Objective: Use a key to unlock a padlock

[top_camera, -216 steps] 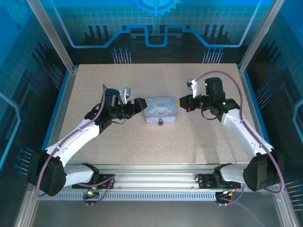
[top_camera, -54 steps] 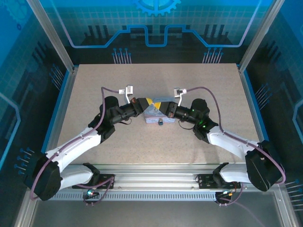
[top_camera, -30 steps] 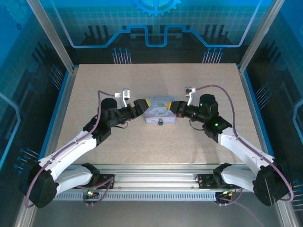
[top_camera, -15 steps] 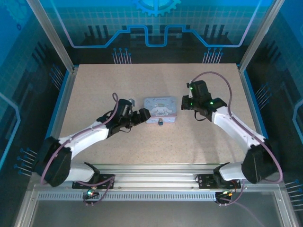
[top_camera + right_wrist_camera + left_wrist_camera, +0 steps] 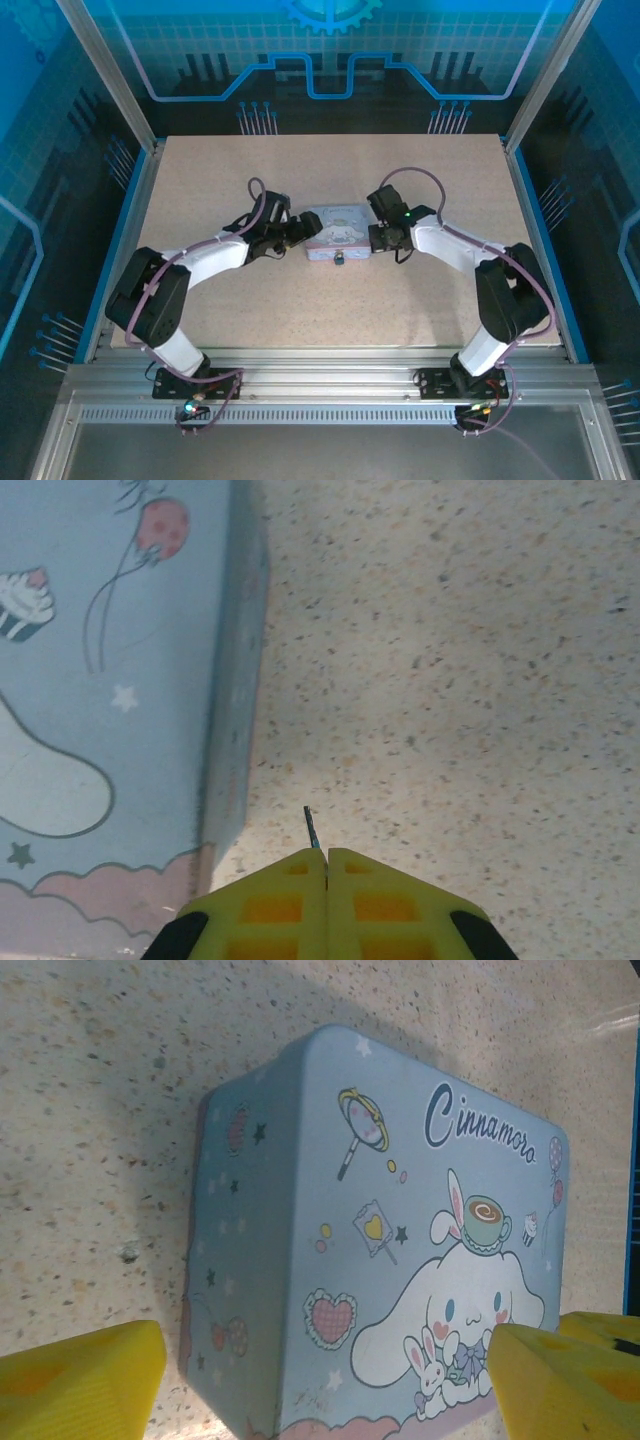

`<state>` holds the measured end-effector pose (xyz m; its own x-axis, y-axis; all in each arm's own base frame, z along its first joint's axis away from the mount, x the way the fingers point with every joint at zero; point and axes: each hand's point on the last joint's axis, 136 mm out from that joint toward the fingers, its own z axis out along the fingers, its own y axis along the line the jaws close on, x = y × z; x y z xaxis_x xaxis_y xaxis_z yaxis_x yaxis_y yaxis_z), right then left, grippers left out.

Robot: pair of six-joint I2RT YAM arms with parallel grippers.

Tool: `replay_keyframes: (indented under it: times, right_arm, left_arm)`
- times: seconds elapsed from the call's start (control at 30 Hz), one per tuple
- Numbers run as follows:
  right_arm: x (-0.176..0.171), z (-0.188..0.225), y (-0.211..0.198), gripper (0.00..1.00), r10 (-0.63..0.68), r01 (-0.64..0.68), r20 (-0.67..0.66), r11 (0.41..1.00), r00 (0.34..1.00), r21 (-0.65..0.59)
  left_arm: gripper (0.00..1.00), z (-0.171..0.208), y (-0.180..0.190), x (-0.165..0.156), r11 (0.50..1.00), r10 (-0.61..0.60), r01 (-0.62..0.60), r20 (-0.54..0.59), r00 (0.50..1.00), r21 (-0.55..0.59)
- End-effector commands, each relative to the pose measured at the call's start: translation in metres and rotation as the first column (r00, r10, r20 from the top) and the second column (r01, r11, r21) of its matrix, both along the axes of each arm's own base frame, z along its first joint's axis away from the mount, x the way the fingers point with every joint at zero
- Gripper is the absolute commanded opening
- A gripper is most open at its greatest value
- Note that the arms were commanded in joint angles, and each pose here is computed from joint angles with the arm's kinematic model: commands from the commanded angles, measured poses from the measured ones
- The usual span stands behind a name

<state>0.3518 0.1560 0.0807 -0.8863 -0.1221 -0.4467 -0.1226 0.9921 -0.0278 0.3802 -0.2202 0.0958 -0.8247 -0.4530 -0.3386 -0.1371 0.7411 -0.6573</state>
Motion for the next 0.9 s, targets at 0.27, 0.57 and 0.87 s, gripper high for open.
replay_keyframes:
  times: [0.27, 0.57, 0.87]
  right_arm:
    - [-0.018, 0.012, 0.030, 0.00, 0.085, -0.085, 0.013, 0.996, 0.996, 0.033]
    - [-0.011, 0.034, 0.006, 0.00, 0.039, -0.039, 0.050, 0.999, 0.998, -0.007]
    - [0.048, 0.048, -0.016, 0.00, -0.052, 0.051, 0.097, 0.999, 0.994, 0.017]
  left_arm:
    - [0.85, 0.015, -0.009, 0.023, 0.997, -0.061, 0.063, 0.065, 0.996, -0.041]
    - [0.91, 0.032, 0.010, -0.014, 0.997, -0.056, 0.061, 0.118, 0.991, -0.038]
    - [0.99, 0.028, -0.013, -0.077, 0.984, -0.167, 0.178, 0.217, 0.962, -0.032]
